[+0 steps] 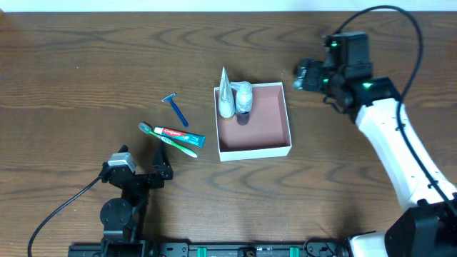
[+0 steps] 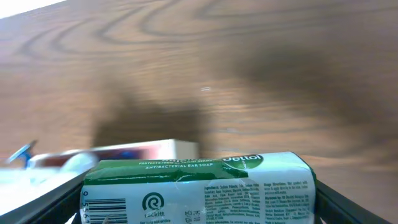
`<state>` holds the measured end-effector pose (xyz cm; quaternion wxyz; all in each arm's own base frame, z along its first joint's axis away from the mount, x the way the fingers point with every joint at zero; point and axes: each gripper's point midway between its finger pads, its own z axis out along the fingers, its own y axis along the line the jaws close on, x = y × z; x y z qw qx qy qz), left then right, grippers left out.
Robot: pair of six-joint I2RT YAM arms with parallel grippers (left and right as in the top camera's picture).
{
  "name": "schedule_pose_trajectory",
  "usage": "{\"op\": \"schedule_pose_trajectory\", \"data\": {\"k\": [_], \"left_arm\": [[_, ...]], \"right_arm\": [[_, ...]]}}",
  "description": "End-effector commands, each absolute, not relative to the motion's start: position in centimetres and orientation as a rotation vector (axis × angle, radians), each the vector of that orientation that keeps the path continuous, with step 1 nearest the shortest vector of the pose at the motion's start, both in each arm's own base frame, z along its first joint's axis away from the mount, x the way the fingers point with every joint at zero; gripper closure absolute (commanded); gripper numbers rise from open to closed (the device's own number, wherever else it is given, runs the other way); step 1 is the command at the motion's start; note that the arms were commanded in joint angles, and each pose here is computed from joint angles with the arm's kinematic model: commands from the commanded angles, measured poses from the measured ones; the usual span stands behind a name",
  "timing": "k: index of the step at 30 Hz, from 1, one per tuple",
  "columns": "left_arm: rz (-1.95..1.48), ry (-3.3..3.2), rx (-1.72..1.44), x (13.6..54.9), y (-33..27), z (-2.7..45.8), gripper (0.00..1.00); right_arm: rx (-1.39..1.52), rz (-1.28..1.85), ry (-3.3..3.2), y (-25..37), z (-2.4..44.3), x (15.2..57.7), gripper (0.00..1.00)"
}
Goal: Pack container
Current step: 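Carry the soap bar into the box and release it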
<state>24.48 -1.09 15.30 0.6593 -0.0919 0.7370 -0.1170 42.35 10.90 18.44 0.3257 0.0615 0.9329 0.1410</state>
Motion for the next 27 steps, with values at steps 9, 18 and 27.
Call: {"op": "schedule_pose_trajectory", "data": {"k": [9,18,27], "left_arm": [[-0.259,1.715,-0.193,24.4,-1.2,13.8,0.02],[-0.259,1.715,-0.193,24.4,-1.2,13.8,0.02],[-0.259,1.715,-0.193,24.4,-1.2,13.8,0.02]], "right_arm": [[-0.014,0.393,2.446,17.7,17.3,42.0,0.19],[-0.033,0.395,2.482,19.5,13.6,43.2,0.20],[-0.044,0.387,2.510,20.0,11.8,43.5,0.19]]}}
